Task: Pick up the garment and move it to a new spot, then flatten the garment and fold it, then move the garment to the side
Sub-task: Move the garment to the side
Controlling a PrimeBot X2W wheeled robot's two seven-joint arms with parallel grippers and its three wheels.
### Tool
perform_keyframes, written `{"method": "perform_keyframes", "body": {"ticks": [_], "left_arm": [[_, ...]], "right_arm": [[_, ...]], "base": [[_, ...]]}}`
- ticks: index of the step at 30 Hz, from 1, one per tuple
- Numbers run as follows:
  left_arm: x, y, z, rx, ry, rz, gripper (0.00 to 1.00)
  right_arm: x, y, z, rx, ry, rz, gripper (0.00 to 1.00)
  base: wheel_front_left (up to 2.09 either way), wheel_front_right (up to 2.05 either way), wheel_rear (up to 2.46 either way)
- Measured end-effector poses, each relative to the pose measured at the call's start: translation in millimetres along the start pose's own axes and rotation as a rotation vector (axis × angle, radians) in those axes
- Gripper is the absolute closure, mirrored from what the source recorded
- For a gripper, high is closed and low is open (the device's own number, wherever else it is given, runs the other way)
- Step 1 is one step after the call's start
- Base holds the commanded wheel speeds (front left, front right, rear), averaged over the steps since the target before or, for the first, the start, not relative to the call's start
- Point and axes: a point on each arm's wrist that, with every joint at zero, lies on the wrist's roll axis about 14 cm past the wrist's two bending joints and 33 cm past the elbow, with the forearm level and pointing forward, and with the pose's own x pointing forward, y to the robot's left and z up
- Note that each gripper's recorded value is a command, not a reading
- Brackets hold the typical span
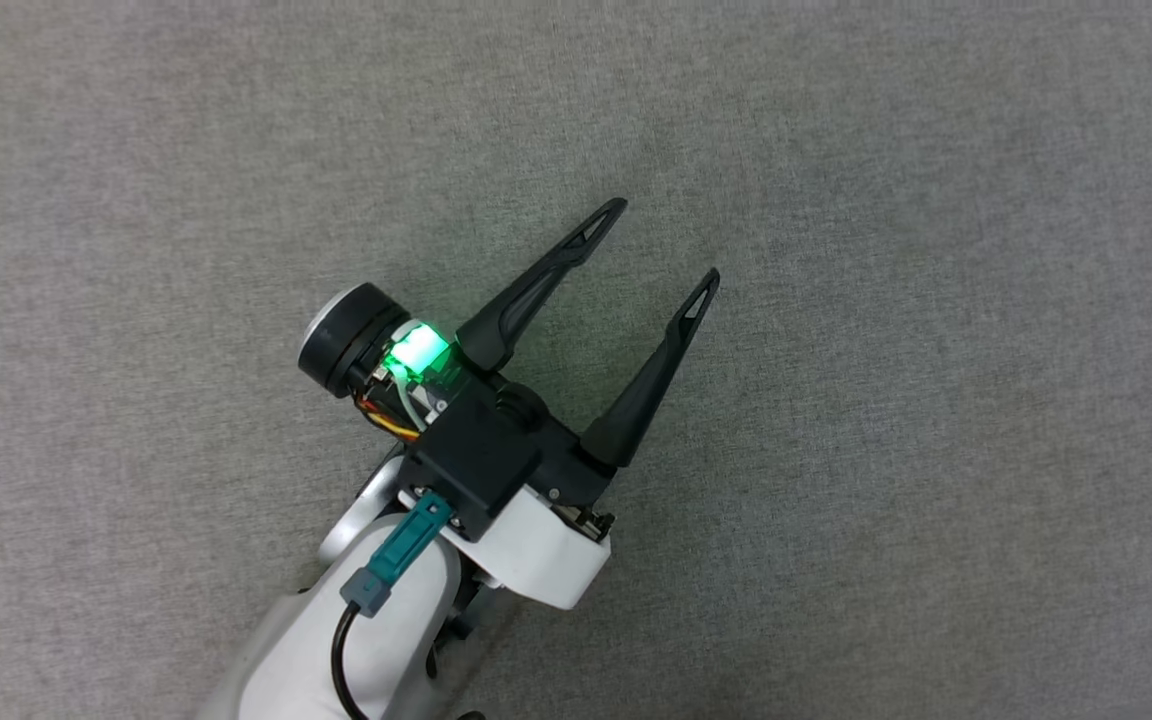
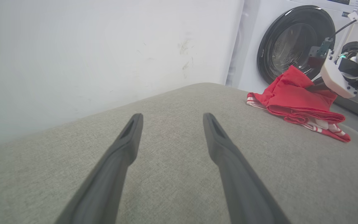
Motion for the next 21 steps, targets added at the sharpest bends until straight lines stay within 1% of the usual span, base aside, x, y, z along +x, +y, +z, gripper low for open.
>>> {"method": "perform_keyframes", "body": {"ticks": [1,6,11,13,15,19,21], "left_arm": [[0,0,3,0.002,-0.003,0.004,0.00],[-7,2,17,0.014,-0.016,0.043,0.00],[-21,10,33,0.026,-0.014,0.123,0.00],[-31,15,40,0.039,-0.012,0.167,0.00],[-41,22,52,0.047,-0.025,0.219,0.00],[-66,34,75,0.083,-0.045,0.313,0.00],[-81,39,86,0.107,-0.053,0.361,0.00]], "right_arm": [[-1,-2,2,0.003,-0.003,-0.007,0.00],[-15,-19,23,0.025,-0.069,-0.048,0.00],[-39,-30,61,0.086,-0.197,-0.062,0.00],[-52,-32,80,0.101,-0.267,-0.058,0.00],[-68,-31,98,0.167,-0.348,-0.040,0.00],[-107,-18,144,0.273,-0.541,0.022,0.00],[-131,-9,166,0.290,-0.652,0.050,0.00]], "base": [[0.00,0.00,0.00],[0.00,0.00,0.00],[0.00,0.00,0.00],[0.00,0.00,0.00],[0.00,0.00,0.00],[0.00,0.00,0.00],[0.00,0.00,0.00]]}}
